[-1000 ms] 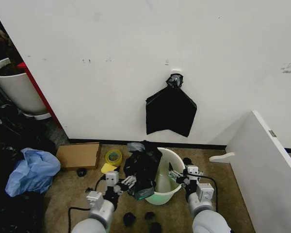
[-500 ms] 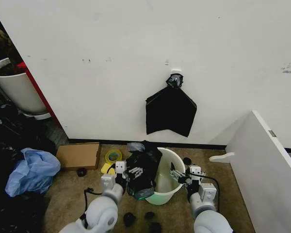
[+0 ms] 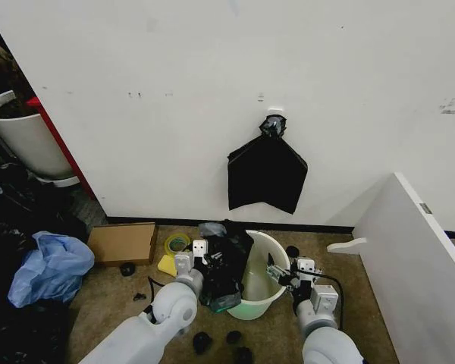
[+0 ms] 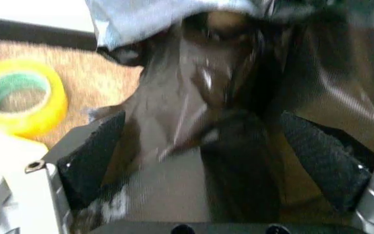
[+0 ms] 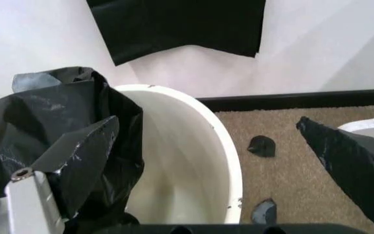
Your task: Place the garbage bag over the trash bin.
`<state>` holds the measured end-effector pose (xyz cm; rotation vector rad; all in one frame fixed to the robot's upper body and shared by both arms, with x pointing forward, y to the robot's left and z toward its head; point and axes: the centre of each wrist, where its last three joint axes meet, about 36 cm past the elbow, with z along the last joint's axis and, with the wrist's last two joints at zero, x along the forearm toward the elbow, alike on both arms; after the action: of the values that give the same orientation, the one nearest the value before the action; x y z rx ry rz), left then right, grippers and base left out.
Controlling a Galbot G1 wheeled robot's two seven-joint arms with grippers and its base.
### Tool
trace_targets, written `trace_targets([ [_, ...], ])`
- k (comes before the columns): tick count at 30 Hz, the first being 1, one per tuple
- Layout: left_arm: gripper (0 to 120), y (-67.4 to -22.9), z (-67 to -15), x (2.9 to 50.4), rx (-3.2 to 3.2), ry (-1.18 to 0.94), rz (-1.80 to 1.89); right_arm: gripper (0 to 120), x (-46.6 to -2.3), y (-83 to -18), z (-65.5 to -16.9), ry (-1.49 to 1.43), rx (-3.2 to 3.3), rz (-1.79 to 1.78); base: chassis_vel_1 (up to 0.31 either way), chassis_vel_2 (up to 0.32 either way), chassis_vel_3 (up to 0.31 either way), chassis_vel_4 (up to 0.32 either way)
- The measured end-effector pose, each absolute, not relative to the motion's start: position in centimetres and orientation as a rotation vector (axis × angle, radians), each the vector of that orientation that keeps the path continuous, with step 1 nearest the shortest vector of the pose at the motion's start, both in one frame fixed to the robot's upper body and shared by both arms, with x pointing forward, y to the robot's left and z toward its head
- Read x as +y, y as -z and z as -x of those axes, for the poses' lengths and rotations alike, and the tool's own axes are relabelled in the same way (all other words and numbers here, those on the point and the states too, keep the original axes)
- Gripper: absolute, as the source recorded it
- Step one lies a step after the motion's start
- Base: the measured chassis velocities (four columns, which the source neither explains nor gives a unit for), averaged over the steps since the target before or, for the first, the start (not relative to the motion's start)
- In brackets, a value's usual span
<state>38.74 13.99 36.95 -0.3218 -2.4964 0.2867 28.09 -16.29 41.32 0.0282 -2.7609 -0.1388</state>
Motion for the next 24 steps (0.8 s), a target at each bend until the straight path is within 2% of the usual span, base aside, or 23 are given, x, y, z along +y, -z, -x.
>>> trace_targets([
  [5, 73, -36.9, -39.4, 13.6, -2.450, -0.297, 0.299, 100, -16.3, -41.5, -28.1, 0.141, -2.762, -0.027, 0.000, 0.000, 0.000, 0.000],
  [7, 69, -36.9, -39.6, 13.4, -2.444, -0.293, 0.293, 100, -16.2, -41.5, -28.0, 0.142, -2.763, -0.027, 0.000, 0.000, 0.000, 0.000],
  [13, 41, -36.7, -39.6, 13.0, -2.425, -0.255, 0.264, 100, -16.2, -41.5, -28.0, 0.141, -2.763, -0.024, 0.000, 0.000, 0.000, 0.000],
  [15, 39, -36.7, -39.6, 12.9, -2.420, -0.251, 0.259, 100, -16.2, -41.5, -28.0, 0.142, -2.764, -0.023, 0.000, 0.000, 0.000, 0.000],
  [17, 28, -36.7, -39.6, 12.9, -2.413, -0.240, 0.251, 100, -16.2, -41.5, -28.0, 0.145, -2.765, -0.022, 0.000, 0.000, 0.000, 0.000],
  [24, 6, -36.5, -40.0, 12.7, -2.439, -0.273, 0.226, 100, -16.1, -41.9, -27.8, 0.148, -2.772, -0.027, 0.000, 0.000, 0.000, 0.000],
])
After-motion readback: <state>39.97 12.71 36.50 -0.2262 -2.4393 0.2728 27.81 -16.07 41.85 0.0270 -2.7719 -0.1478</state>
